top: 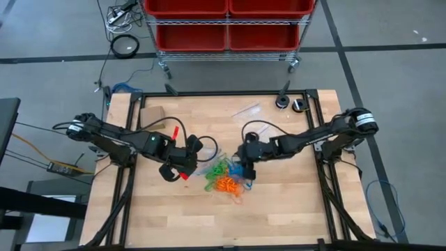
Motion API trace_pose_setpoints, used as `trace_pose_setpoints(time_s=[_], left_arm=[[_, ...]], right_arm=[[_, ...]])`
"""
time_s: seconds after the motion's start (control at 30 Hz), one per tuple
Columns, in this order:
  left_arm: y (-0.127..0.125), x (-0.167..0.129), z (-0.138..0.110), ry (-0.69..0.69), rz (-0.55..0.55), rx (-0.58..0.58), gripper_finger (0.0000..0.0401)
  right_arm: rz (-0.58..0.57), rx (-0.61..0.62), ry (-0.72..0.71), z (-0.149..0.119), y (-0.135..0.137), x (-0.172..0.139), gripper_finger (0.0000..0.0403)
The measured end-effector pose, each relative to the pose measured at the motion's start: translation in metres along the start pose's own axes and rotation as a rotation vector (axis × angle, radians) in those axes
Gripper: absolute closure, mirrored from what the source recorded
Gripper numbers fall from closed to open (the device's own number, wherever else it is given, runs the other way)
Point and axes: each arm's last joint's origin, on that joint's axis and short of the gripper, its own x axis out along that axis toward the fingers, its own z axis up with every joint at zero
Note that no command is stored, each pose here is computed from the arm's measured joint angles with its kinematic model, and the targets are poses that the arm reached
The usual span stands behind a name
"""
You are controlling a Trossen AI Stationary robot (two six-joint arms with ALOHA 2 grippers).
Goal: Sort rubber bands
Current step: Put the blue rubber band into the top left transparent zip bag
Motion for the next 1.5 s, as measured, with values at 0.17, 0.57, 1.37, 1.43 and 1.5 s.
trace_pose_setpoints(time_s=[0.17, 0.57, 1.37, 1.43, 1.5], left_arm=[[0.0, 0.0, 0.0, -0.002, 0.002, -0.001, 0.04], [0.001, 0.0, 0.001, -0.015, 0.0, -0.007, 0.04], [0.0, 0.0, 0.001, -0.015, -0.014, -0.005, 0.04], [0.0, 0.0, 0.001, -0.018, -0.012, -0.005, 0.04], [0.0, 0.0, 0.001, -0.021, -0.01, -0.006, 0.04]], right_arm=[[-0.032, 0.083, -0.044, -0.027, -0.019, 0.008, 0.027], [0.012, 0.101, 0.118, -0.055, -0.019, 0.054, 0.0278], [-0.146, -0.048, -0.27, 0.019, -0.003, -0.024, 0.0403], [-0.134, -0.043, -0.358, 0.028, -0.002, -0.035, 0.0403], [-0.125, -0.036, -0.462, 0.039, -0.001, -0.044, 0.0403]])
